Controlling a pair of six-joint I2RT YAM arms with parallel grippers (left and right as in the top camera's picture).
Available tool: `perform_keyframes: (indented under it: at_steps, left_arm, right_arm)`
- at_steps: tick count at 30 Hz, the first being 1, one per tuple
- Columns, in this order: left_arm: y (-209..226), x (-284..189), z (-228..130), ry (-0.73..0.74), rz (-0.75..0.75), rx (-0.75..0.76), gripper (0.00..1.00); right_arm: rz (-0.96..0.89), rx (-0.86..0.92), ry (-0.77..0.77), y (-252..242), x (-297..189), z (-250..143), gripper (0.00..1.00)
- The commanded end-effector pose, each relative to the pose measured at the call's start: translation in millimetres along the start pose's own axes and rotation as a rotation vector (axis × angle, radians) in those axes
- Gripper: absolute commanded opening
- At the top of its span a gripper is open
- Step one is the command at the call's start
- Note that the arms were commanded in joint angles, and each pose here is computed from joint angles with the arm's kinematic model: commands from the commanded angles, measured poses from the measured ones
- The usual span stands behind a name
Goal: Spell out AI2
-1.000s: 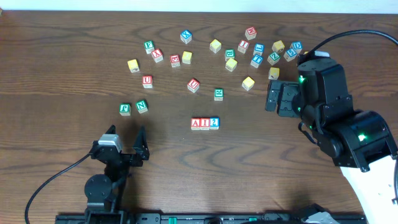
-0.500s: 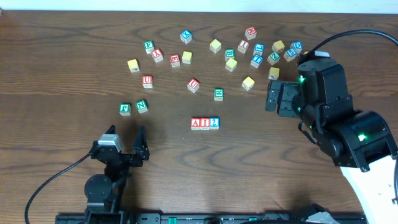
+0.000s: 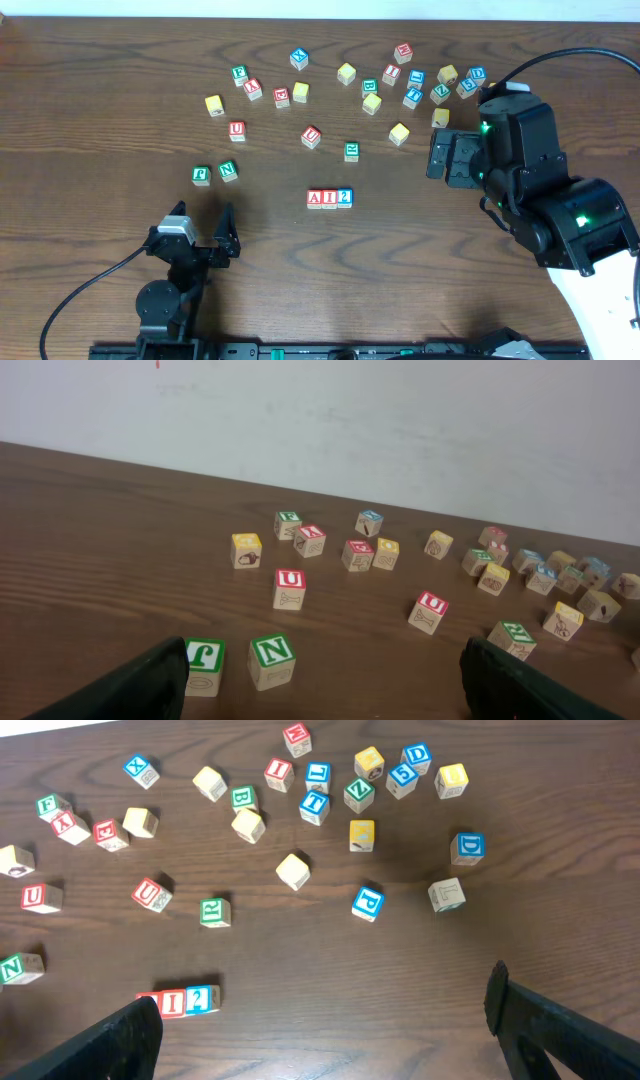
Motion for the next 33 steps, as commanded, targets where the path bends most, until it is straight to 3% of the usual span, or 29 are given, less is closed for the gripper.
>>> perform_keyframes:
  at_steps: [1,11,18,25,33]
  left_arm:
    - [3.0,-0.1,-8.6,0.052,0.006,-0.007,0.85]
    - [3.0,-0.1,-8.7,0.053,0.006,-0.007,0.85]
    - [3.0,-0.1,-8.6,0.052,0.006,-0.007,0.85]
    - [3.0,-0.1,-8.6,0.052,0.006,-0.007,0.86]
    - [3.0,-0.1,-8.6,0.052,0.006,-0.007,0.85]
  right_arm:
    - [-0.006,-0.013,-0.008,-0.4,-1.9,1.6,0.99]
    - [-0.008,-0.008,-0.035,-0.1,-1.2,4.7,0.99]
    - [0.146,-0.274,-0.349,15.9,12.2,12.5,0.99]
    - [0.175,-0.295,-0.676,7.2,42.0,-50.8,0.99]
    - [0.075,-0.225,-0.836,-22.4,72.7,-142.0,0.99]
Point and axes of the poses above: each gripper's point midway between its finger pads, its own x axis out along the fingers, its own y axis along the line the jaws close on, z = x × y, the point moved 10 cm from there along -x, back along the fingers, and after that the axes turned 11 degrees about -x, right-handed, at the moved point
